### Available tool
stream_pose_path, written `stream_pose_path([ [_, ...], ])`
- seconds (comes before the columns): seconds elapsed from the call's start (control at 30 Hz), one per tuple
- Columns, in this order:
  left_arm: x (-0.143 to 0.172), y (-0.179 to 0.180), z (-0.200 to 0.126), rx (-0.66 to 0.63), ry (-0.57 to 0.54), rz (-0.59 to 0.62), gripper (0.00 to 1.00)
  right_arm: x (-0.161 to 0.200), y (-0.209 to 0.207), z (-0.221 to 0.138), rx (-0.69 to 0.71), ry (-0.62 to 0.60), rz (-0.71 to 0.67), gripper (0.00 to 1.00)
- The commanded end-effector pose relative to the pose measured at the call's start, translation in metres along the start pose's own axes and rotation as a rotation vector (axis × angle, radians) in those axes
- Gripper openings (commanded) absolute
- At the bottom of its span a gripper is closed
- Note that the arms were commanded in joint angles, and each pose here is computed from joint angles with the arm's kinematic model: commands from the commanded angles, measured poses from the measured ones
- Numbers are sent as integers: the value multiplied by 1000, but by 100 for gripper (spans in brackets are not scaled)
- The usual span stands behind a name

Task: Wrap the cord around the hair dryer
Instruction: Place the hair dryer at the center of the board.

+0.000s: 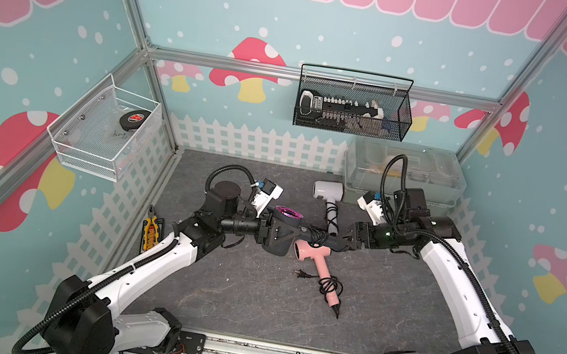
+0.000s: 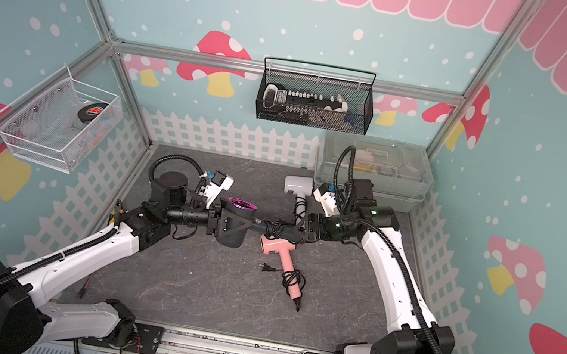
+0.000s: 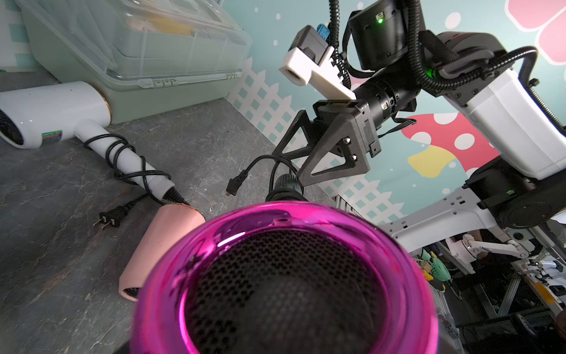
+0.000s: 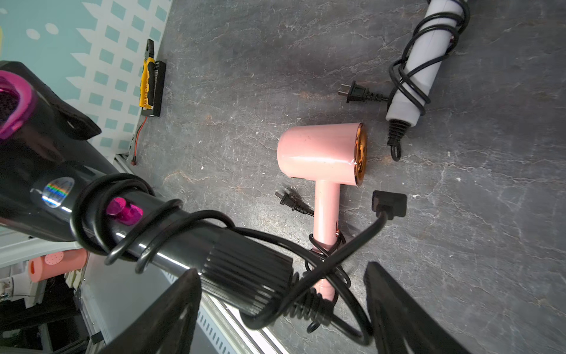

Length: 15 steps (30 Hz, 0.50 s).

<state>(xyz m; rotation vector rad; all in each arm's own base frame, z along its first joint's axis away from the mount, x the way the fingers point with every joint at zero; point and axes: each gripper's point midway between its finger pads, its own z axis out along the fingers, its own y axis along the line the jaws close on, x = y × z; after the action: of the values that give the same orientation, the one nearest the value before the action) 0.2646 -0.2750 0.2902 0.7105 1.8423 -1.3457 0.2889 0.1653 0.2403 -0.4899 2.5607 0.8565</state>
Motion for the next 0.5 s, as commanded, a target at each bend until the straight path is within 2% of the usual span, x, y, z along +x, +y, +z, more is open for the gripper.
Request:
stream_pose_path([
  [0.0,-21,-21,-7,55,-55,98,0,1,12,6,-92,9,5,82],
  [0.47,-20,-22,-3,77,-38,83,0,-10,23,14,-197,10,-24,82],
])
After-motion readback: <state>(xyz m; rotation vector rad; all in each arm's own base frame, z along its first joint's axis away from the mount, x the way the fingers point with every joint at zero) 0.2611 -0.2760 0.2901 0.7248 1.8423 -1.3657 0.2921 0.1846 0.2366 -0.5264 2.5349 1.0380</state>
